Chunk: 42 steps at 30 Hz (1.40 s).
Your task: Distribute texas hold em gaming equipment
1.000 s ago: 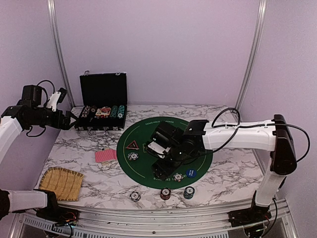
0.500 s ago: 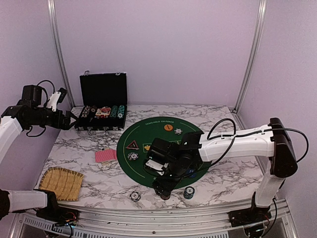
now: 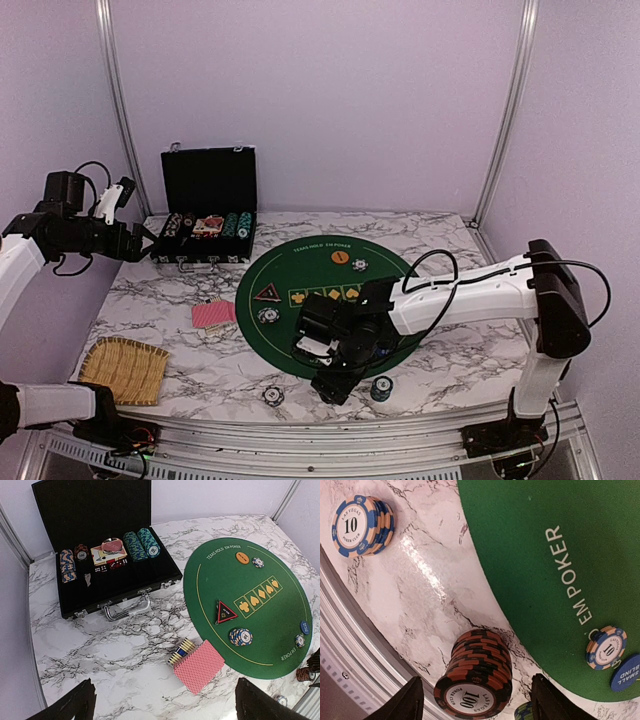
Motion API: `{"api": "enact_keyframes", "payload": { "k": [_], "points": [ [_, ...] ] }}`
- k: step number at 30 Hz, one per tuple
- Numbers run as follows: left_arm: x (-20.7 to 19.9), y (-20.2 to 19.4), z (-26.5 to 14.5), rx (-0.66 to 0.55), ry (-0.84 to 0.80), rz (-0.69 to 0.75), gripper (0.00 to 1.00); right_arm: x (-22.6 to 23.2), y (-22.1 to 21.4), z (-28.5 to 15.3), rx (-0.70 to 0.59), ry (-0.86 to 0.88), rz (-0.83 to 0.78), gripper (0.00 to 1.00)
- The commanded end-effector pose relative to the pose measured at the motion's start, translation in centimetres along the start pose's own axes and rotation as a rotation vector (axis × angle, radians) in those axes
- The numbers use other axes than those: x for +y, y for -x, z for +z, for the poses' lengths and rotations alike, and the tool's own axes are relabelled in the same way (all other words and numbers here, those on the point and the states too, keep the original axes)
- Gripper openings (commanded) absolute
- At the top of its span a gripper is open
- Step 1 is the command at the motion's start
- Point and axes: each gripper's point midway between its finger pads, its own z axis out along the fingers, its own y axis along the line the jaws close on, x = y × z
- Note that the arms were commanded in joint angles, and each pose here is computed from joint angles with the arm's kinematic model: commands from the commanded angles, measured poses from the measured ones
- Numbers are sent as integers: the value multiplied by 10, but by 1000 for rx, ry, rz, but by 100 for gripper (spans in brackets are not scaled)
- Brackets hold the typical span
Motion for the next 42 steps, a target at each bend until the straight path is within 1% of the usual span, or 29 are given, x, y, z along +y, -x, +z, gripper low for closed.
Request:
{"api": "enact_keyframes", "payload": {
  "k": [1, 7, 23, 27, 34, 38, 42],
  "points": [
    [-3, 7, -6, -11, -9, 4, 99, 2, 3, 6, -5, -4, -6, 69],
    [-3, 7, -6, -11, -10, 4, 99, 3, 8, 1, -26, -3, -7, 58],
    [-3, 5, -5, -7, -15, -1, 99, 3, 18, -14, -58, -12, -5, 46],
    [-4, 5, -5, -7, -15, 0, 99, 4, 21, -20, -66, -13, -5, 41],
    [-4, 4, -5, -6, -16, 0, 99, 3, 19, -18, -58, -16, -5, 28],
    [-4, 4, -6, -8, -12, 5, 99, 3, 20, -17, -60, -15, -2, 25],
    [-4, 5, -7, -12, -10, 8, 99, 4, 32, -29, -87, -23, -4, 23]
  ]
}}
